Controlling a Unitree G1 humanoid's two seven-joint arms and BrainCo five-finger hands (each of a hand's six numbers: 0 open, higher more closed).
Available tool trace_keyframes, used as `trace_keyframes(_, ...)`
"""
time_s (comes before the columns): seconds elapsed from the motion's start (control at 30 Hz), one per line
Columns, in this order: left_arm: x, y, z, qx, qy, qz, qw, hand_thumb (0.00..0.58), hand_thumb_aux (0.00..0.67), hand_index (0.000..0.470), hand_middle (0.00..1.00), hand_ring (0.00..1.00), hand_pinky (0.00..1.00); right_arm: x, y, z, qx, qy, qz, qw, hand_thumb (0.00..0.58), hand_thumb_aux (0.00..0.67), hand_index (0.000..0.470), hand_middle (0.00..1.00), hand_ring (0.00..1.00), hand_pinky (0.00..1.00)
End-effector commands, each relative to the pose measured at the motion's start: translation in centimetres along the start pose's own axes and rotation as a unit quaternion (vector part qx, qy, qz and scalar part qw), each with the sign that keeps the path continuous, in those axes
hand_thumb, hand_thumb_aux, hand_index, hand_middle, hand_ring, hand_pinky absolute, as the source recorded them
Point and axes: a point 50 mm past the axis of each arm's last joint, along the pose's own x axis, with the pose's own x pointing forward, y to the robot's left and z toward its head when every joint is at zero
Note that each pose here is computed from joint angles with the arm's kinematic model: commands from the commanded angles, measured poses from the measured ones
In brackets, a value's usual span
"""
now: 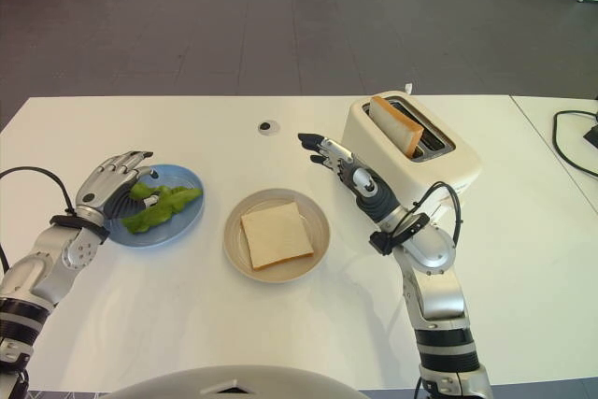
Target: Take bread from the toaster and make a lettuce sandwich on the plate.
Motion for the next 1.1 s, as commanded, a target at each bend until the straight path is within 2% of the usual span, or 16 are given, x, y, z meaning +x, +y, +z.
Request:
trace_keyframes(0.03, 0.1, -2.3, -0.5, -0.006, 0.01, -0.048, 0.999, 0.053, 0.032, 0.022, 0.0, 0.0, 0.0, -0.1, -0.1, 0.1, -0.001, 0.0, -0.002, 1.0, 0.0, 0.0, 0.0, 0.0, 0.0, 0.0)
trace_keyframes(0.07, 0.1, -2.7, -0.6, -0.008, 0.011, -0.057, 0.998, 0.071, 0.042, 0.029, 0.0, 0.0, 0.0, -0.1, -0.1, 0.1, -0.002, 0.001, -0.002, 1.0, 0.0, 0.0, 0.0, 0.0, 0.0, 0.0)
trace_keyframes(0.13, 0.2, -3.2, -0.5, -0.01, 0.009, -0.067, 0.998, 0.175, 0.11, 0.077, 0.0, 0.0, 0.0, 0.0, -0.1, 0.1, -0.002, 0.001, -0.002, 1.0, 0.0, 0.0, 0.0, 0.0, 0.0, 0.0)
trace_keyframes(0.27, 0.5, -3.7, -0.2, -0.012, 0.001, -0.075, 0.997, 0.251, 0.166, 0.116, 0.0, 0.0, 0.0, 0.0, -0.1, 0.1, -0.002, 0.0, -0.002, 1.0, 0.0, 0.0, 0.0, 0.0, 0.0, 0.0)
trace_keyframes(0.3, 0.5, -3.8, -0.1, -0.012, -0.001, -0.077, 0.997, 0.291, 0.197, 0.138, 0.0, 0.0, 0.0, -0.1, -0.1, 0.1, -0.002, 0.0, -0.002, 1.0, 0.0, 0.0, 0.0, 0.0, 0.0, 0.0)
trace_keyframes(0.33, 0.5, -3.8, -0.1, -0.011, -0.002, -0.08, 0.997, 0.387, 0.284, 0.199, 0.0, 0.0, 0.0, -0.1, -0.1, 0.1, -0.002, 0.0, -0.002, 1.0, 0.0, 0.0, 0.0, 0.0, 0.0, 0.0)
trace_keyframes(0.37, 0.5, -3.9, -0.1, -0.01, -0.003, -0.082, 0.997, 0.443, 0.344, 0.241, 0.0, 0.0, 0.0, -0.1, -0.1, 0.2, -0.002, 0.0, -0.002, 1.0, 0.0, 0.0, 0.0, 0.0, 0.0, 0.0)
trace_keyframes(0.47, 0.5, -4.1, -0.1, -0.009, -0.004, -0.091, 0.996, 0.539, 0.491, 0.345, 0.0, 0.0, 0.0, -0.1, -0.1, 0.2, -0.003, -0.002, -0.003, 1.0, 0.0, 0.0, 0.0, 0.0, 0.0, 0.0)
trace_keyframes(0.5, 0.5, -4.2, 0.0, -0.009, -0.005, -0.093, 0.996, 0.58, 0.67, 0.47, 0.0, 0.0, 0.0, -0.1, -0.1, 0.2, -0.003, -0.002, -0.003, 1.0, 0.0, 0.0, 0.0, 0.0, 0.0, 0.0)
trace_keyframes(0.73, 0.4, -3.4, 0.6, -0.016, -0.023, -0.078, 0.997, 0.58, 0.67, 0.47, 0.0, 0.0, 0.0, 0.0, 0.0, 0.2, -0.005, -0.002, -0.004, 1.0, 0.0, 0.0, 0.0, 0.0, 0.0, 0.0)
trace_keyframes(1.0, -0.1, -0.1, 0.6, -0.001, -0.025, 0.004, 1.0, 0.58, 0.67, 0.47, 0.0, 0.0, 0.0, -0.1, 0.1, 0.2, -0.006, -0.001, -0.006, 1.0, 0.0, 0.0, 0.0, 0.0, 0.0, 0.0)
trace_keyframes(1.1, -0.6, 1.9, 1.9, 0.002, -0.05, 0.048, 0.998, 0.58, 0.67, 0.47, 0.0, 0.0, 0.0, -0.1, 0.1, 0.2, -0.006, -0.001, -0.007, 1.0, 0.0, 0.0, 0.0, 0.0, 0.0, 0.0)
